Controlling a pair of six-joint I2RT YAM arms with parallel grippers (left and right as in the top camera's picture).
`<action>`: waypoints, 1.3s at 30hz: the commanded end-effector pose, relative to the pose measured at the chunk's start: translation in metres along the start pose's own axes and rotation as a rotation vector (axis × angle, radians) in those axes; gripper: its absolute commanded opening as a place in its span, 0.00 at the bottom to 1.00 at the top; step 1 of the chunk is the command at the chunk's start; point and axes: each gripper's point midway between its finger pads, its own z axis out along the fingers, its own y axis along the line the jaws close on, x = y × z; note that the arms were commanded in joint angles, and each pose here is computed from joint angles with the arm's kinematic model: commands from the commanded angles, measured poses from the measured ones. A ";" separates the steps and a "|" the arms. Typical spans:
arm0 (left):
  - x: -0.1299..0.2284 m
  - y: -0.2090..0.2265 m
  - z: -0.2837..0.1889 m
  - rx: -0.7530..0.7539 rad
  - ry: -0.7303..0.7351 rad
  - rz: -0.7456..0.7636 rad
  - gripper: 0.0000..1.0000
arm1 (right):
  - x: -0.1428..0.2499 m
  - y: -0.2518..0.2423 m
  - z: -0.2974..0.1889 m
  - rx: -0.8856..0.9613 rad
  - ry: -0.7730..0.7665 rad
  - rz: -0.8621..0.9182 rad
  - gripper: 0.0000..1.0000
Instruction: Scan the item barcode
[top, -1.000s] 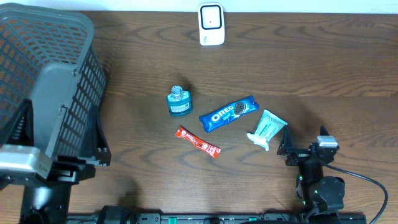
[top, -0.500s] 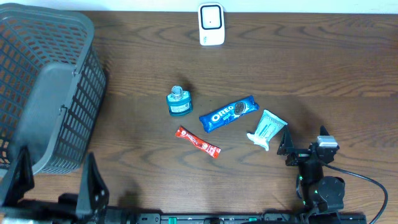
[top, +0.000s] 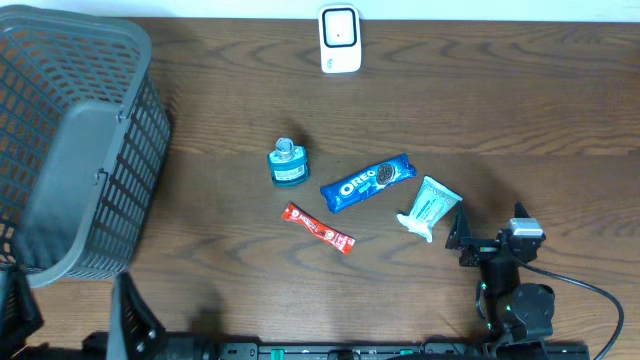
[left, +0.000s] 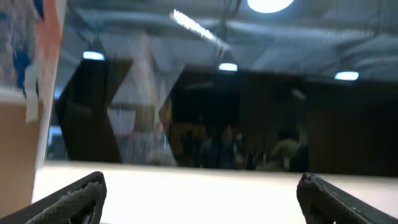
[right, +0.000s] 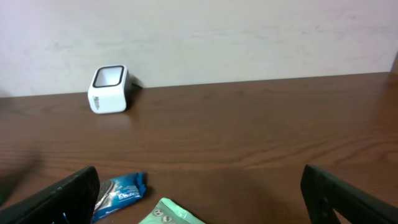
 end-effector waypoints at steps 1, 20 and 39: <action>-0.010 -0.004 -0.003 0.017 -0.043 -0.008 0.98 | 0.001 0.000 0.000 0.003 0.002 -0.014 0.99; 0.075 -0.001 0.089 0.014 0.229 -0.110 0.98 | 0.001 0.000 0.000 0.003 0.002 -0.014 0.99; 0.143 0.014 0.037 -0.040 0.327 -0.020 0.98 | 0.001 0.000 0.000 0.003 0.002 -0.014 0.99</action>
